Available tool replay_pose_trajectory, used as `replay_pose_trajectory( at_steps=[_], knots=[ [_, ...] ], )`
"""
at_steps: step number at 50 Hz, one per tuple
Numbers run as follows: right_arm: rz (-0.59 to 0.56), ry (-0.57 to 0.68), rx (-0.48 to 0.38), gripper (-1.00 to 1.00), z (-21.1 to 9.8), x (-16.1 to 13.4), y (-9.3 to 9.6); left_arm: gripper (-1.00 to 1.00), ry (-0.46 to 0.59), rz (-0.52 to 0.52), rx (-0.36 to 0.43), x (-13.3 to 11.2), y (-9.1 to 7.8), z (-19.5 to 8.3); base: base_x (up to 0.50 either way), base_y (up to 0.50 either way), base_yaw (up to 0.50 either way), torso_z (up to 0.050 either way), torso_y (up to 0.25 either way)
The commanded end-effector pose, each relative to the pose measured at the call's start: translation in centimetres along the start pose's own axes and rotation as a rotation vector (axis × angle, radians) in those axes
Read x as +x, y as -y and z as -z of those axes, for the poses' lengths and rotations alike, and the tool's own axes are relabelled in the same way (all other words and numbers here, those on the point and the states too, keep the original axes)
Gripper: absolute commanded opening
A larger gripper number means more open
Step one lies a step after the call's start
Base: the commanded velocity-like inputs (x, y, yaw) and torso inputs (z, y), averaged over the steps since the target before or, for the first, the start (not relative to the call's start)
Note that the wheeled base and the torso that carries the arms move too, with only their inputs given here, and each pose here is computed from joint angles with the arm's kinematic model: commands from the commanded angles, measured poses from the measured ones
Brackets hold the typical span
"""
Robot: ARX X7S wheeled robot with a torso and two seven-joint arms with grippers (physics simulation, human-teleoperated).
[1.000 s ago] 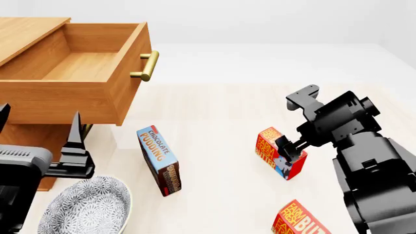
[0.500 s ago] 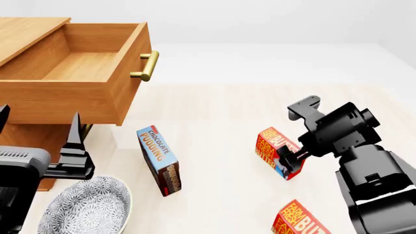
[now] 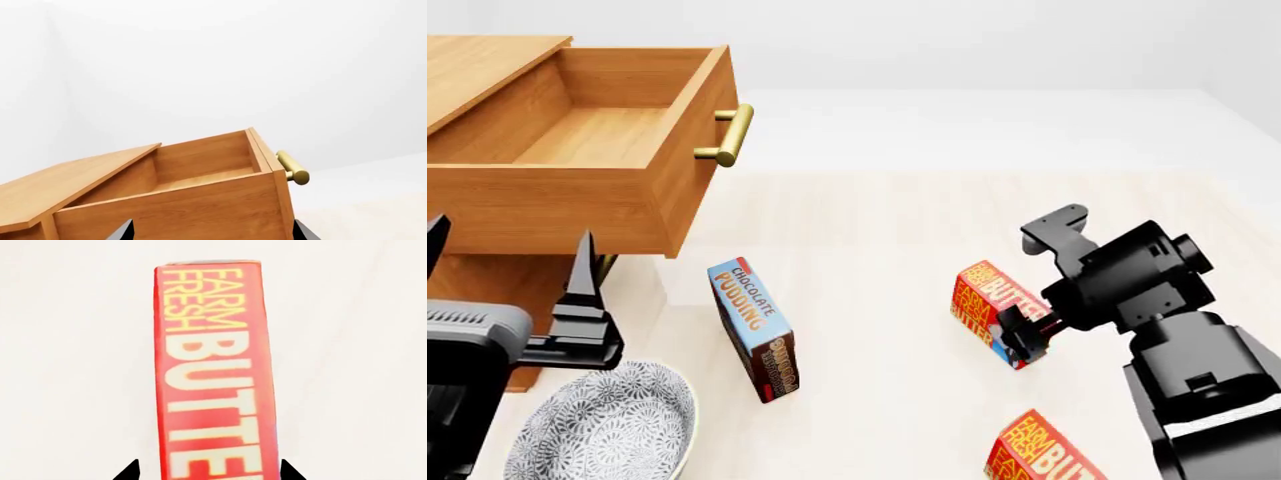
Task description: Put the butter at the front in the top drawer of the cabinet and close it.
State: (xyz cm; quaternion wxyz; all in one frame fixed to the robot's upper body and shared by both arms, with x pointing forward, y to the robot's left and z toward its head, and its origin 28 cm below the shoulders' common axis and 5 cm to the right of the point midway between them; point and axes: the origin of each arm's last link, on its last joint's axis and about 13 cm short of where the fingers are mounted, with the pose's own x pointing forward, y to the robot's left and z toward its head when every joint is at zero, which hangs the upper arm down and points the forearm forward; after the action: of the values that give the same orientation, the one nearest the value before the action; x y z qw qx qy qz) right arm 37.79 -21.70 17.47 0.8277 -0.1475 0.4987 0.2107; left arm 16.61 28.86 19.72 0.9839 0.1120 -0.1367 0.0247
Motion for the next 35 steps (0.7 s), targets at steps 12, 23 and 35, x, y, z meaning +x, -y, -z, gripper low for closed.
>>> replay_pose_trajectory(
  at_steps=[12,23,35],
  knots=[
    [0.052,0.056,0.005,-1.00,-0.2,-0.5,0.3,1.00,0.006,0.001,-0.001,0.0,0.0,-0.3,0.00,0.00,0.00,0.000,0.000],
    [0.086,0.102,-0.019,-1.00,-0.8,-1.1,0.2,1.00,0.009,-0.001,-0.001,-0.1,-0.1,-0.2,0.00,0.00,0.00,0.000,0.000],
    [0.236,0.277,-0.119,-1.00,-4.1,-7.0,0.3,1.00,0.015,0.004,0.008,0.0,-0.2,-0.1,0.00,0.00,0.00,0.000,0.000]
  ],
)
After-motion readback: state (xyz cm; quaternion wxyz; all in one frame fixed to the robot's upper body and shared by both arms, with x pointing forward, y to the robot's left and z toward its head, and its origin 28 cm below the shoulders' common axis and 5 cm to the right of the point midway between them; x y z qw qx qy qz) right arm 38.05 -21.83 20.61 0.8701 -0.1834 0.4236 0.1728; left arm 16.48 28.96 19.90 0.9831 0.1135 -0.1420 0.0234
